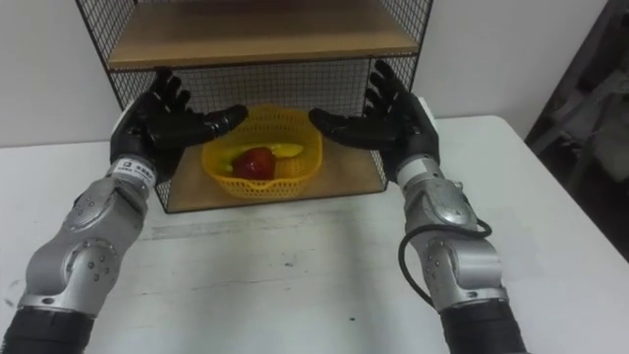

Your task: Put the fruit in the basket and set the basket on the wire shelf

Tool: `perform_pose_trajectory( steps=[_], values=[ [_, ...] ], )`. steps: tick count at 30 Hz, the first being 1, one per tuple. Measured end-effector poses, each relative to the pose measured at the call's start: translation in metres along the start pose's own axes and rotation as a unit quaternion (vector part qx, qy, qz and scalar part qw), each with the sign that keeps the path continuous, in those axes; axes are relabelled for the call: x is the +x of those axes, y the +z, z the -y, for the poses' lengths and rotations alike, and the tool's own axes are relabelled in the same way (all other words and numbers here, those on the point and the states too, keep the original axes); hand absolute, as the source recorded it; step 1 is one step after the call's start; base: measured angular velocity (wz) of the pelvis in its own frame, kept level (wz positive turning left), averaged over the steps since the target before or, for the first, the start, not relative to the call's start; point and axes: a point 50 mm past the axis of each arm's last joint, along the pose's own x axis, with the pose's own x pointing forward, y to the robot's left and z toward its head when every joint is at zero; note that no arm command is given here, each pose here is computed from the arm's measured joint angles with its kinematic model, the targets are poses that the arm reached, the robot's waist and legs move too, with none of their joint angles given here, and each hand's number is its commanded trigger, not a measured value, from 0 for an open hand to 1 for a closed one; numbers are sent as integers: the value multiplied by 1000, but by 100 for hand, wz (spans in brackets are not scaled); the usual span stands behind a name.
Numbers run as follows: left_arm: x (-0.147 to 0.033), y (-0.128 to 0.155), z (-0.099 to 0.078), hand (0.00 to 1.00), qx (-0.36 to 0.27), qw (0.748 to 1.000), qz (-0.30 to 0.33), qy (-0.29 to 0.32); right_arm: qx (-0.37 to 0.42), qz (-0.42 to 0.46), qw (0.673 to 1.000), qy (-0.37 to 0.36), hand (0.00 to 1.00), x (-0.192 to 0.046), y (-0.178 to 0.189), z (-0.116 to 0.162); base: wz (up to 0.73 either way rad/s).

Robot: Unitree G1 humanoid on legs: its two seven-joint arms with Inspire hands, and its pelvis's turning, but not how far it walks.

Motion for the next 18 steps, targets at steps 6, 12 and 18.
perform_pose_trajectory(
  steps=[6, 12, 18],
  values=[
    [-18, -7, -3, 0, 7, 1000, 6, 3, -7, 12, 1000, 20, 0, -12, 2, -3, -2],
    [-31, -21, -11, 0, 4, 1000, -15, 13, 2, -6, 1000, 24, 0, -25, -11, 1, 1],
    [-41, -18, -10, 0, -8, 1000, 2, -3, -20, -2, 999, 28, 0, -41, -13, -1, 0]
  ],
)
